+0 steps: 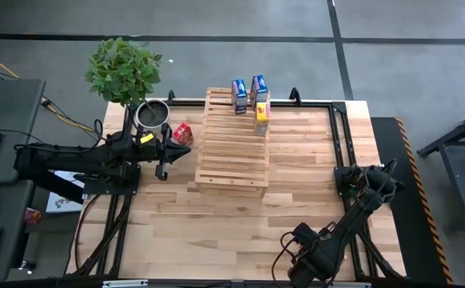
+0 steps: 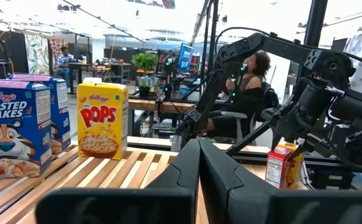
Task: Stack cereal on shelf
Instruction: Put the bottom red cereal box on the shelf
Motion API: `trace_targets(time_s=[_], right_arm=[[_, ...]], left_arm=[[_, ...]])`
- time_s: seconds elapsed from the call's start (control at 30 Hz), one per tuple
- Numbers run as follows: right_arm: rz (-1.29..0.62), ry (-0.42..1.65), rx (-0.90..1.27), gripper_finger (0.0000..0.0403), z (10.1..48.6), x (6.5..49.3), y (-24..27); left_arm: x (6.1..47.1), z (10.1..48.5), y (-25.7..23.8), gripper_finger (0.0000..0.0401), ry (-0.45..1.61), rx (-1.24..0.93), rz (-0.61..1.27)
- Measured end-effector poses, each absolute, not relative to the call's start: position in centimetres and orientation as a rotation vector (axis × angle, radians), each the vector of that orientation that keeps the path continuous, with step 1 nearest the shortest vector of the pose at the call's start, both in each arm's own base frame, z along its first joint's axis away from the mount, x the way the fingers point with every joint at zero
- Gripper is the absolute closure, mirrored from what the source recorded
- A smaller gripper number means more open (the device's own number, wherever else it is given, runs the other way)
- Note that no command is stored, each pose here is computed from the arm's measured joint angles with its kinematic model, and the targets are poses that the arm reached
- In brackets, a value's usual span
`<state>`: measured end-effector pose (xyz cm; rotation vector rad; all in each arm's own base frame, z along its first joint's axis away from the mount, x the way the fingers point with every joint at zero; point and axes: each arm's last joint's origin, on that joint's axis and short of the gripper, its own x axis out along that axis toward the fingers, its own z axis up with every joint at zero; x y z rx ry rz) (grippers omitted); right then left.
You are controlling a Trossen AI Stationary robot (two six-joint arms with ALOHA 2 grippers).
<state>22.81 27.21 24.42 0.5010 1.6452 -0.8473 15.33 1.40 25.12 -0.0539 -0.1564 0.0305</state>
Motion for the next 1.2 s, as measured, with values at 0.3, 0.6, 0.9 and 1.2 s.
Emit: trace_targets(time_s=[0.3,0.6,0.9,1.2], right_arm=[[-0.856,1.644,0.549,0.0181,25.28,22.53,26.96],[-0.858,1.600,0.528,0.0180,25.31,22.80,26.64],[-0.865,1.593,0.530,0.0180,25.31,22.95,26.50],[-0.856,1.608,0.524,0.0180,25.33,23.00,26.43]], left_arm=[[15.33,25.12,1.40,0.0401,-0.156,-0.054,0.031],[15.33,25.11,1.40,0.0401,-0.156,-0.039,0.032],[15.33,25.10,1.40,0.0401,-0.155,-0.054,0.031],[15.33,25.10,1.40,0.0401,-0.155,-0.054,0.031]])
